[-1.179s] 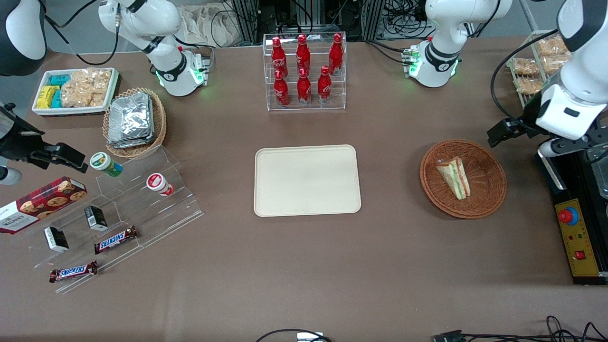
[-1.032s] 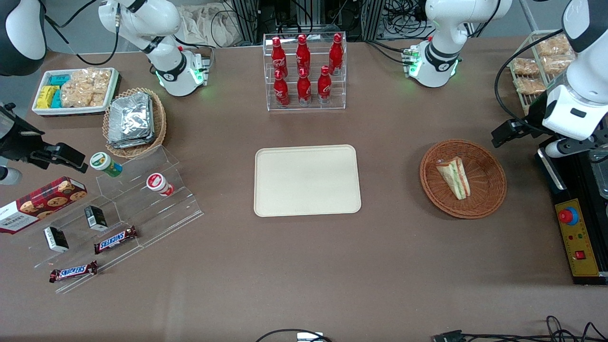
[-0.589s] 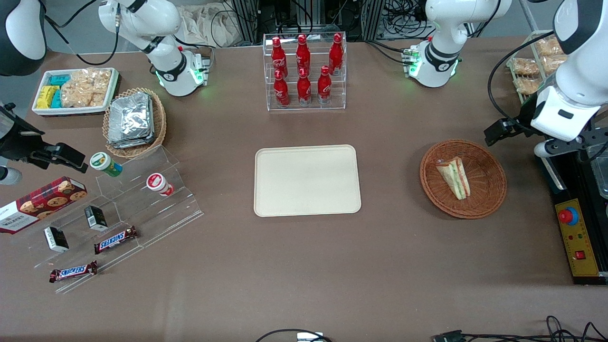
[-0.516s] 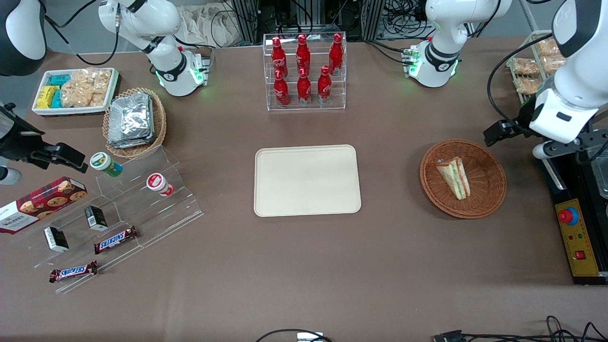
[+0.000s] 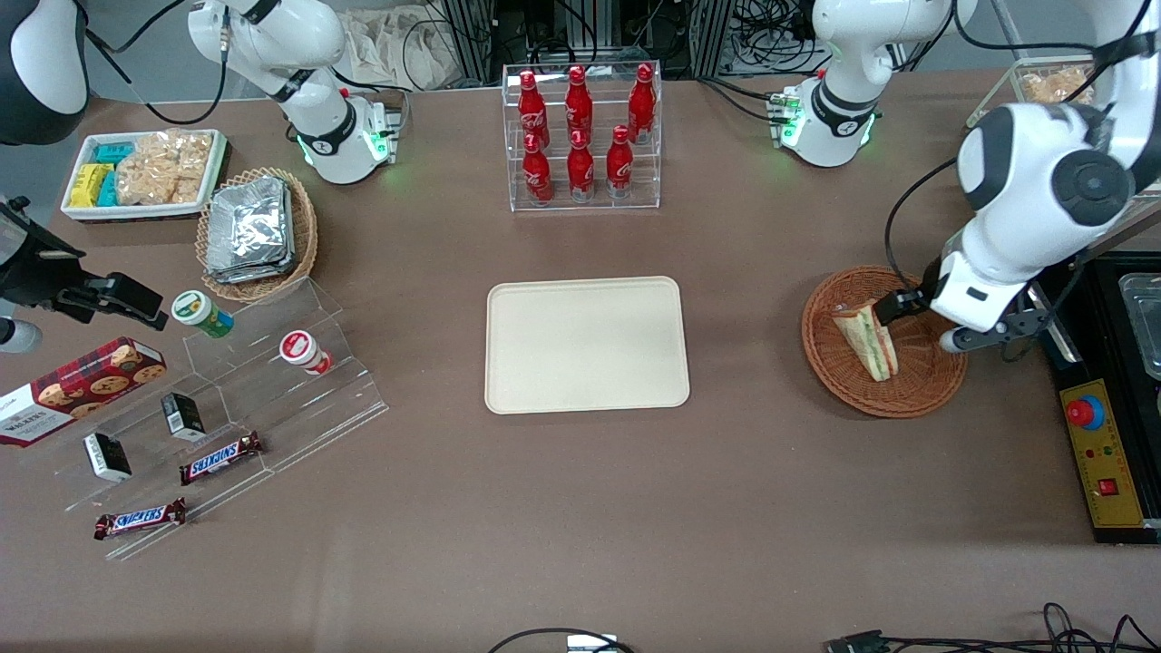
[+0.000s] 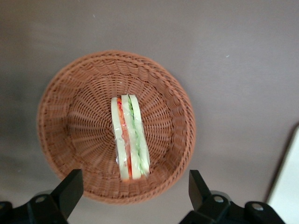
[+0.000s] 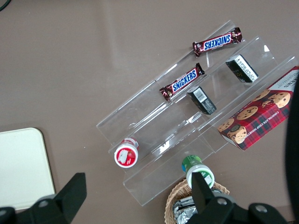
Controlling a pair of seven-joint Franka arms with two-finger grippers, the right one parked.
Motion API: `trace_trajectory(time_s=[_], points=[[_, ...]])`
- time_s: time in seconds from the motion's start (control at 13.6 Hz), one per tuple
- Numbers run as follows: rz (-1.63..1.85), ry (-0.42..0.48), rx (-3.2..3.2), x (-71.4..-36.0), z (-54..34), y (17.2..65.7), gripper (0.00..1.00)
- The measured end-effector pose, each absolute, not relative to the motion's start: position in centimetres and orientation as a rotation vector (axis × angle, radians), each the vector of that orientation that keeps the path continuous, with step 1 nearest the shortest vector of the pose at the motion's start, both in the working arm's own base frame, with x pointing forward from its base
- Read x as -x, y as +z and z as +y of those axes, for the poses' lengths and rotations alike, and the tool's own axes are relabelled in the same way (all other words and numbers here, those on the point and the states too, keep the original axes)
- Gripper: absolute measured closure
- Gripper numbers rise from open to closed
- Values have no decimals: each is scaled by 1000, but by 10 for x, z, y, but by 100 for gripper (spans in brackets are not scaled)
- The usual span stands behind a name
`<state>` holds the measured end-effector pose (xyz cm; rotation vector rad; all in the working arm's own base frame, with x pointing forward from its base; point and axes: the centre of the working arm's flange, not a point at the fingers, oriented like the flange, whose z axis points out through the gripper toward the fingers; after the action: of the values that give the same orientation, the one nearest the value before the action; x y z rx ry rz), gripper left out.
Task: Place sandwich from basket to tray
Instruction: 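Lower the left gripper and close it on the wrapped sandwich, then lift the sandwich up out of the basket with the left gripper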
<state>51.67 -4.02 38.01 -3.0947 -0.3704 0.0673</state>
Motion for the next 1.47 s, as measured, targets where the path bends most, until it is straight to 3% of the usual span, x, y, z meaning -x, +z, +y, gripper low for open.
trace_trajectory(time_s=[0.66, 1.11, 1.47], points=[[-416, 85, 3107, -488, -24, 246, 0], [-414, 103, 3106, -486, -24, 237, 5], [-415, 101, 3106, -486, -23, 237, 56]])
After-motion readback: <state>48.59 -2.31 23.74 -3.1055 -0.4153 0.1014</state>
